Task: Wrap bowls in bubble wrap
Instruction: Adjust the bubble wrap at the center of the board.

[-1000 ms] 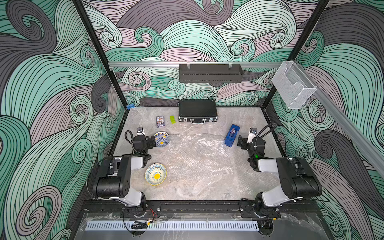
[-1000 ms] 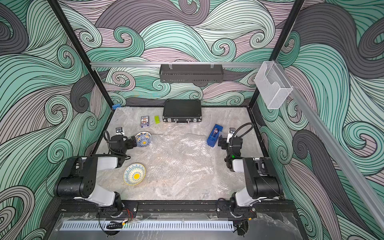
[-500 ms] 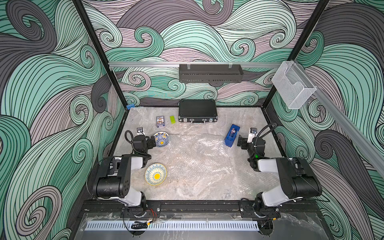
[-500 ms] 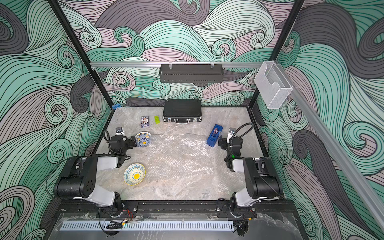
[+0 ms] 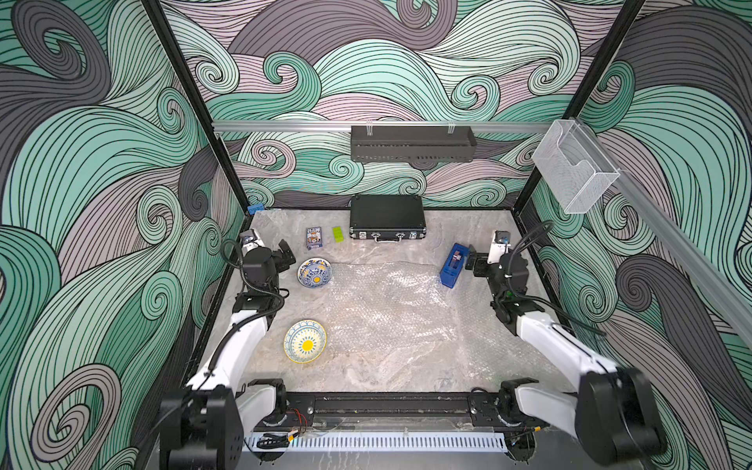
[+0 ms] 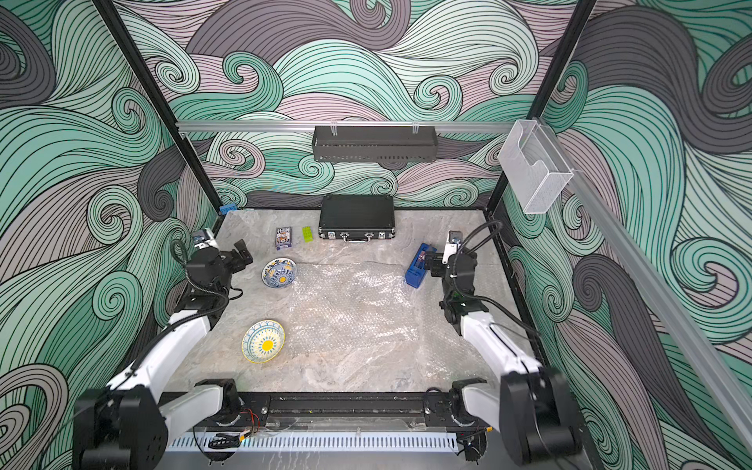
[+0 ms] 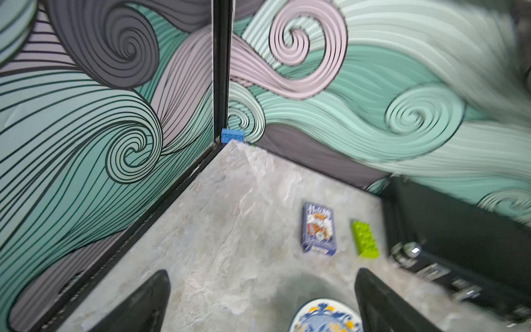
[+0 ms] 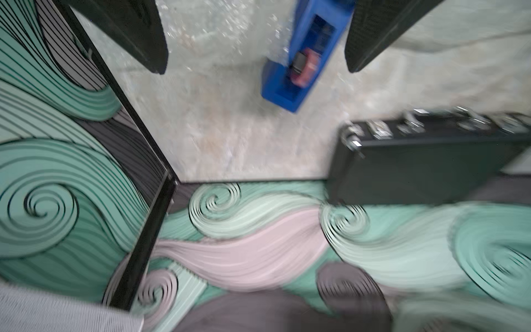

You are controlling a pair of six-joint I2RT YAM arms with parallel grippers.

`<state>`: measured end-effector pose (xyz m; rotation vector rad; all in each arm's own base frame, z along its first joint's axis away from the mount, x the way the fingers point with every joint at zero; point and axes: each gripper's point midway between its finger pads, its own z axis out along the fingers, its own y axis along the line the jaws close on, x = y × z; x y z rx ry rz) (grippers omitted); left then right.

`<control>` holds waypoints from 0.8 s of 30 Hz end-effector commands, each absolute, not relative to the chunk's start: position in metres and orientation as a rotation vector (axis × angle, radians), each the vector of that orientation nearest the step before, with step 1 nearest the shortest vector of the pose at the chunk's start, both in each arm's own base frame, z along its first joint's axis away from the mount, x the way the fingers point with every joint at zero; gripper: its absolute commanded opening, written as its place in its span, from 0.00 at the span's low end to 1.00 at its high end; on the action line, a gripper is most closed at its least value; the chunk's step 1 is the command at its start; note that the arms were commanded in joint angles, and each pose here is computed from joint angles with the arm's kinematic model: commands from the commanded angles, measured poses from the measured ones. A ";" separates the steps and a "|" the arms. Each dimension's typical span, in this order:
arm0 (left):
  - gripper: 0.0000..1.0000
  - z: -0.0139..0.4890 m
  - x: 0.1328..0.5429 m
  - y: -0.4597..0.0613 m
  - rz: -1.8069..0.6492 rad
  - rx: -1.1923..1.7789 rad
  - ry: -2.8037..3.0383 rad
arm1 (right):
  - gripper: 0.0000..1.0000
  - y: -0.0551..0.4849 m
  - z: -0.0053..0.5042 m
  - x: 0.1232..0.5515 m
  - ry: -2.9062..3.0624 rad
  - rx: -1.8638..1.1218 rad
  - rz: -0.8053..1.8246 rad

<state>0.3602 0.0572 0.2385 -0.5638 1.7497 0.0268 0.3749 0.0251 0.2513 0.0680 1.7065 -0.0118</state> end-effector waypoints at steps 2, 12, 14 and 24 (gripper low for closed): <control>0.99 0.223 0.336 0.033 -0.351 -0.835 1.753 | 1.00 0.025 0.236 0.334 1.758 0.446 0.348; 0.91 0.283 0.266 -0.040 -0.617 -0.480 2.091 | 0.84 0.112 0.240 0.278 2.008 0.152 0.809; 0.91 0.279 0.248 -0.040 -0.585 -0.436 2.121 | 0.77 0.127 0.225 0.271 2.112 0.094 0.834; 0.90 0.244 0.220 -0.030 -0.495 -0.446 2.148 | 0.66 0.236 0.142 0.246 2.464 -0.211 0.829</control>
